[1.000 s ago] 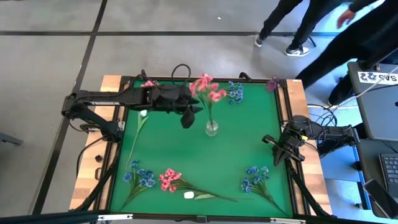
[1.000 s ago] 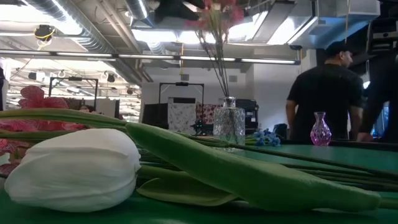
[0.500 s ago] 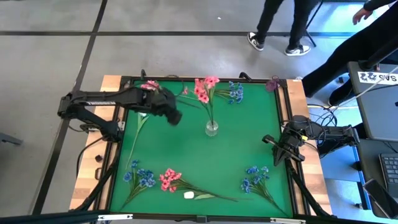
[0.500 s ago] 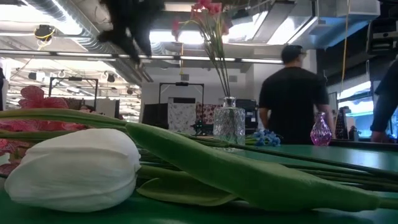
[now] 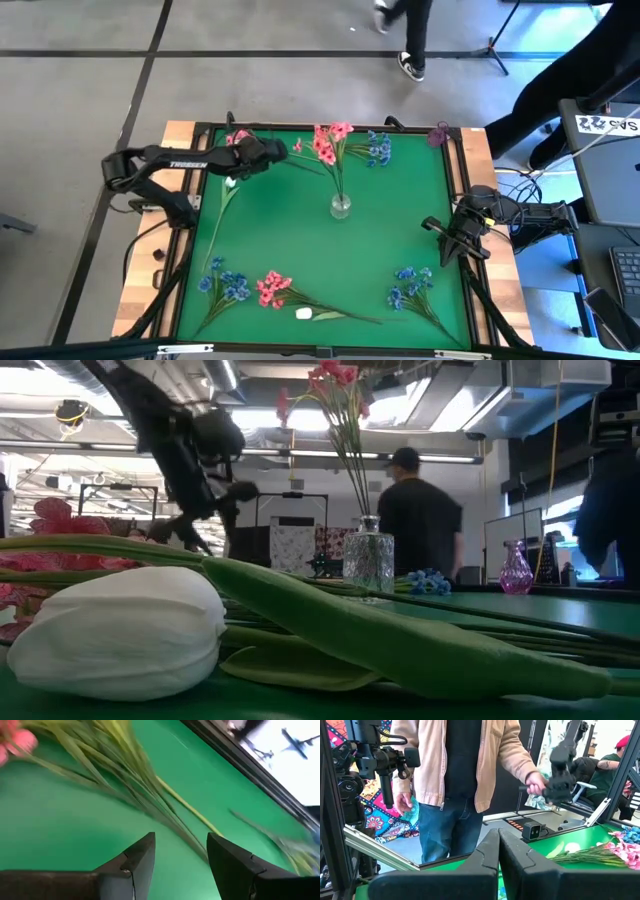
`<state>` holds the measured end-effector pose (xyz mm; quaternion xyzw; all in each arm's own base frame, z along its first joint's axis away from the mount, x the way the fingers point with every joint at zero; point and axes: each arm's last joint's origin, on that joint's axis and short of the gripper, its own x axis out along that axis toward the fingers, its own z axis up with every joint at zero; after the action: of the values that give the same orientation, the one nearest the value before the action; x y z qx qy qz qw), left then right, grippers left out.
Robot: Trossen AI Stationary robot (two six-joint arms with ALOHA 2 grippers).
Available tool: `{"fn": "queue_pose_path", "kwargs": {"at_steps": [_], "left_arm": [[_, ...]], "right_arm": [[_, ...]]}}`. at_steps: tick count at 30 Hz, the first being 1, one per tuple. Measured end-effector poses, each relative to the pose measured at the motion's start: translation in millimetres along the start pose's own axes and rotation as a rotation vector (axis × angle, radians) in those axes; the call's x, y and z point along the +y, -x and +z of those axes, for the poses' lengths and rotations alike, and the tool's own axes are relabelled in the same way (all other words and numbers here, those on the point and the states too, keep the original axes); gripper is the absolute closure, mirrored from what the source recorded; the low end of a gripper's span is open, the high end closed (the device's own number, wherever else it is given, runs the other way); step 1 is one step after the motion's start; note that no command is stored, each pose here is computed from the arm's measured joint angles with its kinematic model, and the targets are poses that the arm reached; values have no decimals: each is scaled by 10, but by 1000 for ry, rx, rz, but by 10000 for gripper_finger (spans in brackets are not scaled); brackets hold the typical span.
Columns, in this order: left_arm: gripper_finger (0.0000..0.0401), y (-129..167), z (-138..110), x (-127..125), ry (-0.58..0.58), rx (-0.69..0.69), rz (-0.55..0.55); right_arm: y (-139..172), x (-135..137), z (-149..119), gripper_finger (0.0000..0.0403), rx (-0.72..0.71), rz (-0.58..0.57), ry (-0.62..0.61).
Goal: Sort flowers into vase by color
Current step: Put the top pink flowers into the transparent vase
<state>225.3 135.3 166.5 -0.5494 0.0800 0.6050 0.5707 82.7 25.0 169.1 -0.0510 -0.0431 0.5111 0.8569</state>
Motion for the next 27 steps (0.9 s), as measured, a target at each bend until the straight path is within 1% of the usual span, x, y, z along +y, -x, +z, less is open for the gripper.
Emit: {"fn": "queue_pose_path", "kwargs": {"at_steps": [3,7,10,16,18,21,24,27], "left_arm": [[229,-181,60,45,15,-2,69],[229,-377,114,75,70,15,128],[229,-476,129,65,88,17,142],[230,-588,152,62,195,-1,172],[238,-592,150,69,238,-11,178],[271,-592,150,85,297,-28,191],[327,-597,171,118,371,-31,221],[383,-593,167,144,397,-25,248]], "right_arm": [[0,0,0,395,0,1,0],[0,0,0,395,0,0,0],[0,0,0,395,0,1,0],[0,0,1,395,0,0,0],[0,0,1,395,0,0,0],[0,0,1,395,0,0,0],[0,0,0,395,0,0,0],[0,0,0,395,0,1,0]]}}
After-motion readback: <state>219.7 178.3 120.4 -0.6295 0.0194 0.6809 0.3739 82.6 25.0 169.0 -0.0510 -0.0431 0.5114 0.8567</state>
